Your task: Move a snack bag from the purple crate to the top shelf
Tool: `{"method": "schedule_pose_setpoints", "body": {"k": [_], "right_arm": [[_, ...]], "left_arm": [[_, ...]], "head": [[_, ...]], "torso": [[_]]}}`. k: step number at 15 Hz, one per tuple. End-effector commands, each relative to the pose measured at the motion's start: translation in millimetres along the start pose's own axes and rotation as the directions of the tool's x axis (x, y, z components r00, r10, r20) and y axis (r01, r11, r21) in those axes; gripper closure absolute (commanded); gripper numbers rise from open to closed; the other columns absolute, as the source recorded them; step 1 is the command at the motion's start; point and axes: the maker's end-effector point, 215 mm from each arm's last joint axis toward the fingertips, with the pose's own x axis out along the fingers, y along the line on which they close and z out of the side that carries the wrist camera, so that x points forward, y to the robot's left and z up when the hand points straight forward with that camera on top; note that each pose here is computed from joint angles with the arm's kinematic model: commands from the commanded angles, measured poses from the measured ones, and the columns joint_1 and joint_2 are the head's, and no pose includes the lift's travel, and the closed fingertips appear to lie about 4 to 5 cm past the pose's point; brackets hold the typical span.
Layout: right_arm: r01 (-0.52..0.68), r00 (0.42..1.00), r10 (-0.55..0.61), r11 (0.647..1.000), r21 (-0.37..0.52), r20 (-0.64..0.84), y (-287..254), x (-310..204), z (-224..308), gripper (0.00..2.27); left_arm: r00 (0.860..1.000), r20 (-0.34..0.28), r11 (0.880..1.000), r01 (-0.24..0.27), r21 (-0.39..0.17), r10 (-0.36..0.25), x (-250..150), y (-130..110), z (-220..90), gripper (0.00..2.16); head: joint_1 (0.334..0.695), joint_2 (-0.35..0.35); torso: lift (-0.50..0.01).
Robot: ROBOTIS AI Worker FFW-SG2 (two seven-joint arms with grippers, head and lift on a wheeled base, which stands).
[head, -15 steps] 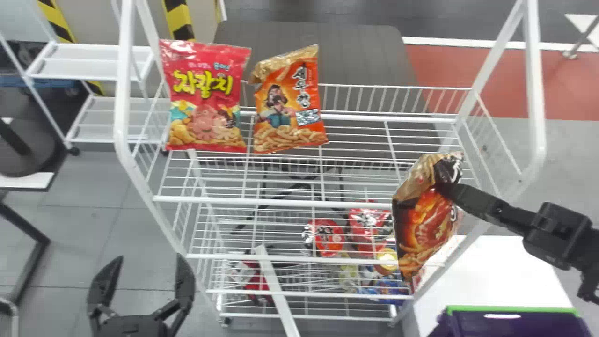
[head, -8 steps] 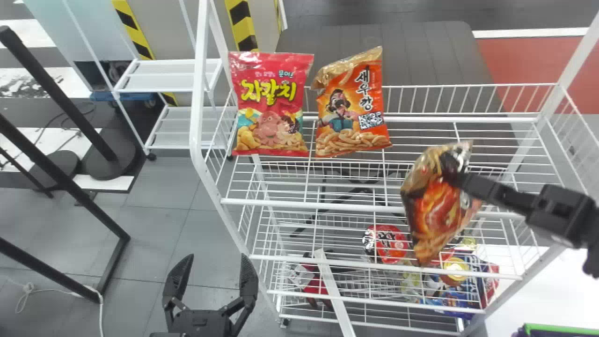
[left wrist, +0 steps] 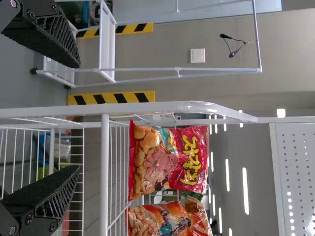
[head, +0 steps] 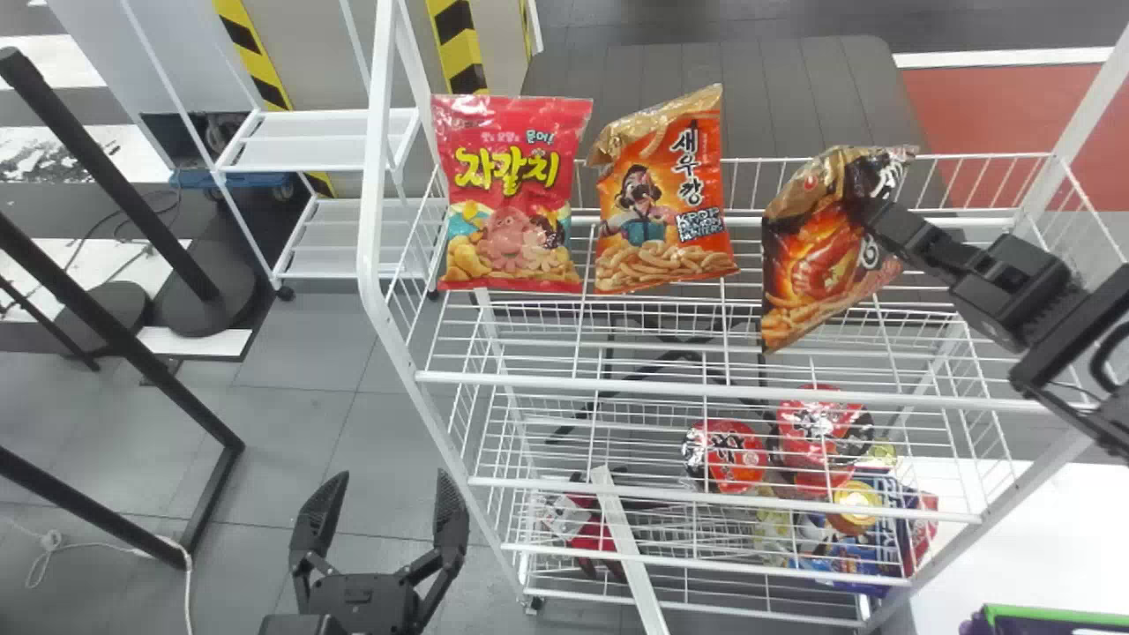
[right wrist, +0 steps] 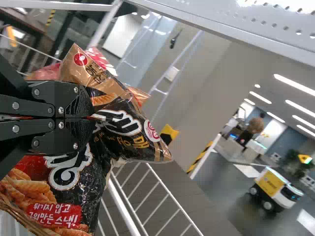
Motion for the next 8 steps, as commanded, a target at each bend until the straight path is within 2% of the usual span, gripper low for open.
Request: {"method": "schedule_pose_setpoints", "body": {"k": [1, 4, 8], "right_arm": [[-0.014, 0.998, 0.011, 0.998, 0.058, 0.058, -19, 17, -1, 2.18], [-0.08, 0.991, 0.062, 0.984, 0.157, 0.115, -31, 32, 0, 2.18], [-0.106, 0.984, 0.077, 0.978, 0.182, 0.163, -37, 41, 5, 2.18]], "left_arm": [[1.0, 0.001, 1.0, -0.004, 0.0, 0.004, 1, 4, -2, 0.08], [1.0, 0.004, 1.0, -0.008, -0.001, 0.008, 4, 6, -2, 0.08], [1.0, 0.006, 1.0, -0.013, -0.006, 0.013, 8, 8, -3, 0.08]], "head": [[0.695, 0.131], [0.695, 0.131], [0.695, 0.129]], "torso": [[0.0], [0.0], [0.0]]}}
